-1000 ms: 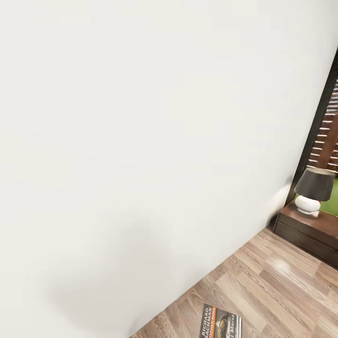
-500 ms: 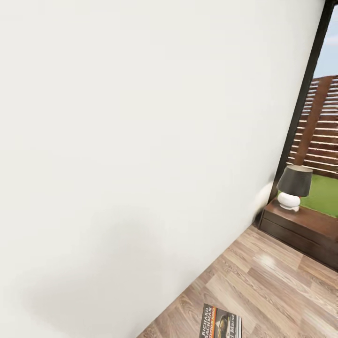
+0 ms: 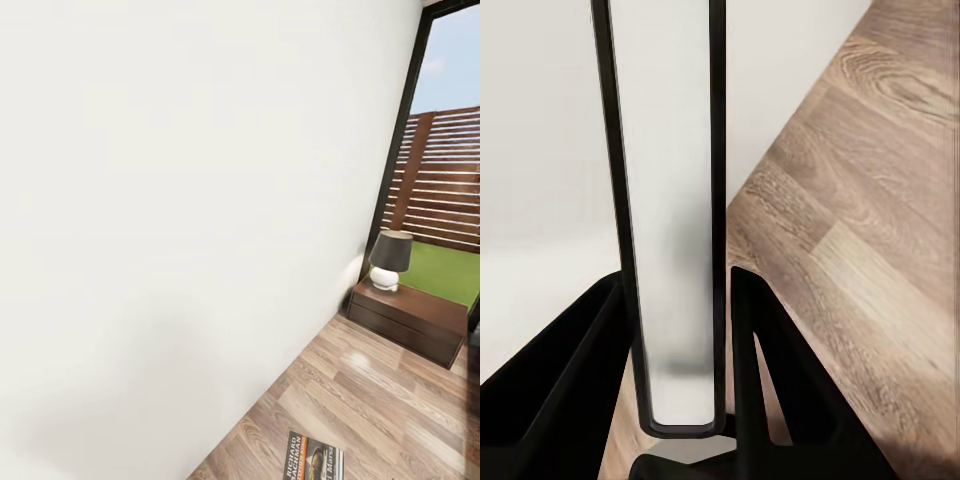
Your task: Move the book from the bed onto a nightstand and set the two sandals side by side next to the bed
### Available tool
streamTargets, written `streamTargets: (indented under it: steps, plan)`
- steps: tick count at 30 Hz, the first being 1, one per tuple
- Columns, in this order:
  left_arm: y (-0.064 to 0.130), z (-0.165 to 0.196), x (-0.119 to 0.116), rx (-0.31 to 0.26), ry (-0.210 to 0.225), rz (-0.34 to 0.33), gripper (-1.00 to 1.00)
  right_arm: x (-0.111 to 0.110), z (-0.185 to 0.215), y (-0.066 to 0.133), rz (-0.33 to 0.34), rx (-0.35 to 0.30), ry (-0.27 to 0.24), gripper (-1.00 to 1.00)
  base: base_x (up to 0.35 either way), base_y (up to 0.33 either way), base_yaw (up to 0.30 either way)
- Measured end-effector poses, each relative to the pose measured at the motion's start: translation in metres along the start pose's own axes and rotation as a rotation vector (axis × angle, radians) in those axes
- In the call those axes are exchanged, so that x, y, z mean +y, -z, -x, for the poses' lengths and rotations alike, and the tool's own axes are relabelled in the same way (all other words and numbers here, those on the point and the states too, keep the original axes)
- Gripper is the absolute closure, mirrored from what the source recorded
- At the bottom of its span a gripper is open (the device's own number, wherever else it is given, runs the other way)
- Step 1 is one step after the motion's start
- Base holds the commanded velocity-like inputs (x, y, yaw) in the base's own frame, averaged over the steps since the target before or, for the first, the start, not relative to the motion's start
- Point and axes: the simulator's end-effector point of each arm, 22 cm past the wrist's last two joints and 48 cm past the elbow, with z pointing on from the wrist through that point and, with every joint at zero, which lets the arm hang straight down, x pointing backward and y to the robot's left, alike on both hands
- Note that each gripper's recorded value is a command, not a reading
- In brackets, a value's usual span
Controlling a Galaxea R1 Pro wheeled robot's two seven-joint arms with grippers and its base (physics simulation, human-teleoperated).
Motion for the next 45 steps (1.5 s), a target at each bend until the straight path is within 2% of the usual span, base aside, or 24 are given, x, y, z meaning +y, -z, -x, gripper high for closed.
streamTargets:
  steps: [9, 19, 45]
  plan:
    - [0.0, -0.0001, 0.0, 0.0, 0.0, 0.0, -1.0, 0.0, -0.0001, 0.0, 0.0, 0.0, 0.0, 1.0, 0.006, 0.0, -0.195]
    - [0.0001, -0.0001, 0.0, 0.0, 0.0, 0.0, -1.0, 0.0001, 0.0, 0.0001, 0.0, 0.0, 0.0, 1.0, 0.205, 0.0, -0.195]
    - [0.0, 0.0, 0.0, 0.0, 0.0, 0.0, -1.0, 0.0, 0.0, 0.0, 0.0, 0.0, 0.0, 1.0, 0.006, 0.0, -0.195]
